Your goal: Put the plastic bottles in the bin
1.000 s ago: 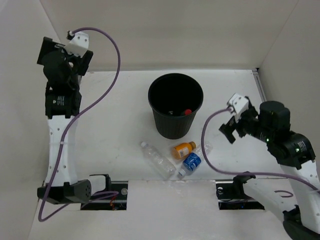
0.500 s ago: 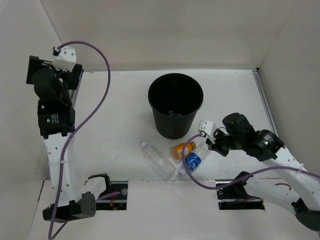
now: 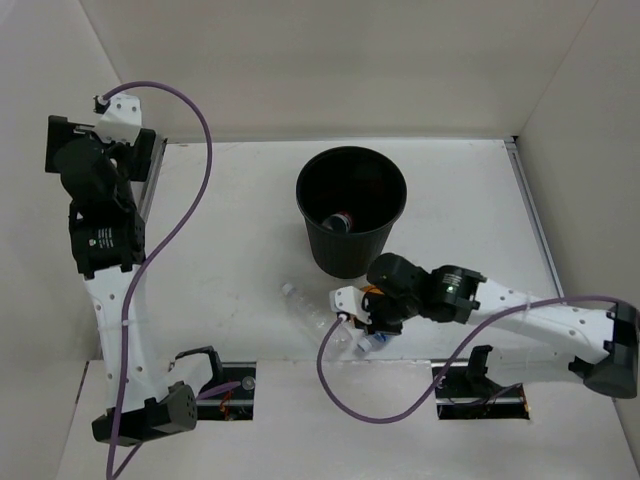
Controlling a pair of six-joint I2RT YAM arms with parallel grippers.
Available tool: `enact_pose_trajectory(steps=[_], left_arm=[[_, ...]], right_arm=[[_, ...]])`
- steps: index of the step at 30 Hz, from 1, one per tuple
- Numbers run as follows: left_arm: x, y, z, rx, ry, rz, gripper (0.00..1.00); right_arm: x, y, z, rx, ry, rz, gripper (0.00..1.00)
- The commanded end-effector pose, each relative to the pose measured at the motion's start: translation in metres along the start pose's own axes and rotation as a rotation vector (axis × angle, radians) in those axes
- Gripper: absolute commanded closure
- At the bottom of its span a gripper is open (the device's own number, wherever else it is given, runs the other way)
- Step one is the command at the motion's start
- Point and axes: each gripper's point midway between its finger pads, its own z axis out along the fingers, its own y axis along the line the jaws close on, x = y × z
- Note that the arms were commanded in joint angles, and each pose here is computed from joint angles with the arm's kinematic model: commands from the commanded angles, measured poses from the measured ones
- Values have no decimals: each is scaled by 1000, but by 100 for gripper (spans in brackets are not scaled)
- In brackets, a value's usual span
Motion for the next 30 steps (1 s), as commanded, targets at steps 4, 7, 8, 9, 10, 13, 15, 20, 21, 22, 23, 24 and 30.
enact_pose_trajectory(steps=[4,7,8,9,10,13,15,20,21,22,23,24,30], left_arm=[[-31,16,-24,-22,-102,-25,0],[-35,21,-32,-24,-114,-18,0],[-35,21,-34,-24,-114,-17,0],[-35,22,-35,-24,-114,-14,0],[-34,22,-36,-25,-112,-11,0],[-29,20,-35,-20,-97,-2,0],[-24,18,-34,-17,-87,0,0],[-16,14,-32,-9,-70,-7,0],[-16,14,-33,-9,-72,-10,0],[-17,14,-33,-8,-74,-13,0],[-17,15,-34,-9,-75,-15,0],[-18,14,-34,-7,-78,-15,0],[-18,12,-39,9,-81,-15,0]], right_arm=[[-10,-16,53,-47,-28,-93,100],[-6,-38,68,-17,-21,-112,100],[-7,-46,70,-1,-27,-104,100],[-7,-54,72,14,-30,-99,100],[-7,-61,74,24,-26,-100,100],[-7,-82,74,65,-20,-116,100],[-8,-98,70,94,-22,-106,100],[-3,-131,66,169,-9,-134,100],[-1,-138,66,191,-6,-137,100],[2,-145,66,208,-3,-134,100],[3,-151,66,223,-1,-135,100],[3,-158,66,237,0,-136,100],[4,-194,67,335,3,-142,100]])
